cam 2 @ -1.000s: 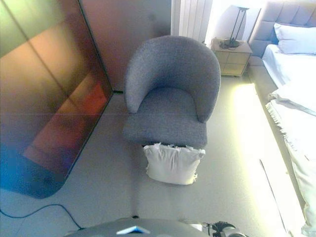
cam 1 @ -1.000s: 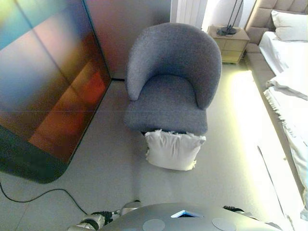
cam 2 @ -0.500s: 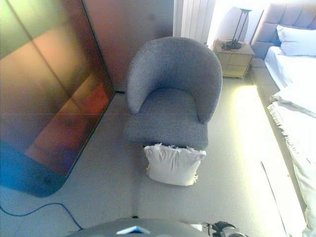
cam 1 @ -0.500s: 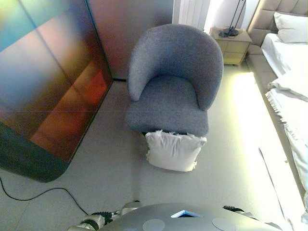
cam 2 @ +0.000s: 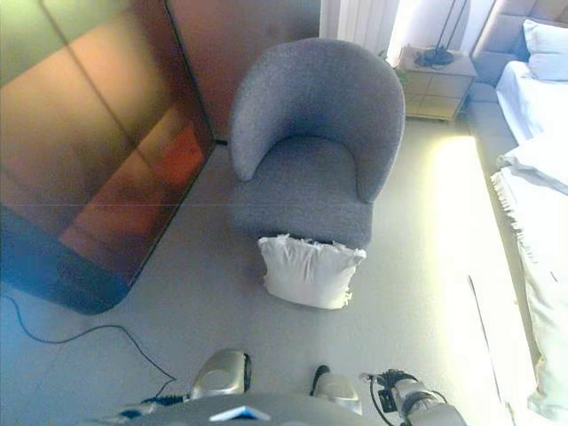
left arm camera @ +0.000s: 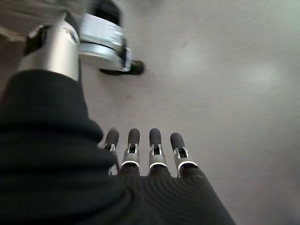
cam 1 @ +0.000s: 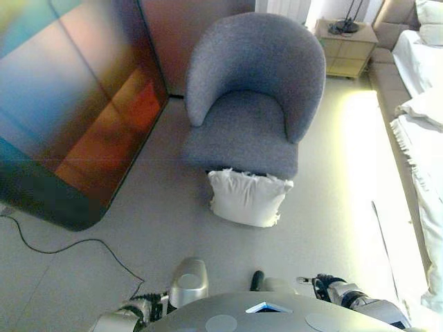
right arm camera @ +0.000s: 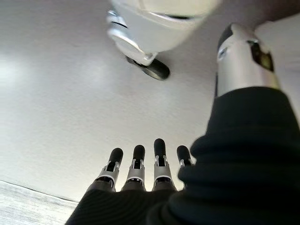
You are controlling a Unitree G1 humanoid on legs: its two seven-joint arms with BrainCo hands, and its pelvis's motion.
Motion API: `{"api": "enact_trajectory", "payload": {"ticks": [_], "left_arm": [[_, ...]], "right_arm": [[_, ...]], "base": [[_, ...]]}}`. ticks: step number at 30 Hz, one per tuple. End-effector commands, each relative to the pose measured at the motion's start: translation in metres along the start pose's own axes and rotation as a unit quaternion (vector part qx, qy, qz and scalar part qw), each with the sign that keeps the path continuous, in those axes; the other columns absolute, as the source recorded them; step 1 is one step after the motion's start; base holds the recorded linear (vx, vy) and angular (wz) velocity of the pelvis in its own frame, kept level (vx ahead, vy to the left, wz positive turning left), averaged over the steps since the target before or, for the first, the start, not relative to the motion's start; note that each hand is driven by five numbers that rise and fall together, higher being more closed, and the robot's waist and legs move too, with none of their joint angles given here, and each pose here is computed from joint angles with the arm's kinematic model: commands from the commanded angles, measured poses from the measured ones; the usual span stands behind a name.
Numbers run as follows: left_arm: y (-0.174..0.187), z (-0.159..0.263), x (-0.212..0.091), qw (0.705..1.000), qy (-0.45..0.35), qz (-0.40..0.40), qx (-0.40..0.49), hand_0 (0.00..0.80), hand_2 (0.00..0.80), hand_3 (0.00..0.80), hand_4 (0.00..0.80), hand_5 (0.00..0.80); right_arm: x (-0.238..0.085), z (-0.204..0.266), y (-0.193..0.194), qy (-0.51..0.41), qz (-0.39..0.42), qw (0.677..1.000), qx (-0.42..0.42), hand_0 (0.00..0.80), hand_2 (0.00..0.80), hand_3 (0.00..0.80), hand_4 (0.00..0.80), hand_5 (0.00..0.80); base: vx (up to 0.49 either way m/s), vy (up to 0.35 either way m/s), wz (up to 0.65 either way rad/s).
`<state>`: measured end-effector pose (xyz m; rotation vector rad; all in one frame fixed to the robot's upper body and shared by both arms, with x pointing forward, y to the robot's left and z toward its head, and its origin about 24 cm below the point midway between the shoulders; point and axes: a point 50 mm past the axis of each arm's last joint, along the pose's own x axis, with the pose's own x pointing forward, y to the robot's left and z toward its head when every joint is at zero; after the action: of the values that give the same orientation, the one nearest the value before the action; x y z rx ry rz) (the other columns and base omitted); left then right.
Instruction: Pick up the cushion and take it to the sofa
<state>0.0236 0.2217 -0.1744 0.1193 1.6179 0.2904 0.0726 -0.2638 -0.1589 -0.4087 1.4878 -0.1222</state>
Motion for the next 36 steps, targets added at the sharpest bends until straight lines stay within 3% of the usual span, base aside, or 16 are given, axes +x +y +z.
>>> {"api": "enact_trajectory", "payload": {"ticks": [1,8,13,23,29,36], "left_arm": [[0.022,0.004,0.001,1.000,-0.017,0.020,-0.003,0.000,0.000,0.000,0.000,0.000],[0.015,-0.007,0.002,1.000,0.003,0.008,0.004,0.000,0.000,0.000,0.000,0.000],[0.017,-0.009,0.002,1.000,0.011,0.010,0.007,0.000,0.000,0.000,0.000,0.000],[0.048,0.029,-0.004,0.998,-0.027,0.056,0.008,0.000,0.000,0.000,0.000,0.000],[0.047,0.061,-0.012,0.998,-0.048,0.048,-0.006,0.000,0.000,0.000,0.000,0.000],[0.039,0.038,-0.006,0.999,-0.020,0.042,-0.016,0.000,0.000,0.000,0.000,0.000]], "right_arm": [[-0.001,0.008,-0.001,-0.022,0.000,1.000,0.003,0.000,0.000,0.000,0.000,0.000],[0.000,-0.002,0.004,0.008,0.006,1.000,-0.025,0.000,0.000,0.000,0.000,0.000],[0.000,-0.003,0.005,0.017,0.001,1.000,-0.015,0.000,0.000,0.000,0.000,0.000],[-0.002,0.015,0.020,-0.046,0.022,0.999,0.014,0.000,0.000,0.000,0.000,0.000],[-0.007,0.044,0.017,-0.096,0.011,0.995,-0.009,0.000,0.000,0.000,0.000,0.000],[-0.004,0.028,0.014,-0.073,0.015,0.997,-0.026,0.000,0.000,0.000,0.000,0.000]], "base": [[0.436,0.053,-0.11],[0.458,0.108,0.11],[0.531,0.199,-0.53],[0.460,0.181,-0.35],[0.141,-0.024,-0.20],[0.221,-0.107,0.09]]}}
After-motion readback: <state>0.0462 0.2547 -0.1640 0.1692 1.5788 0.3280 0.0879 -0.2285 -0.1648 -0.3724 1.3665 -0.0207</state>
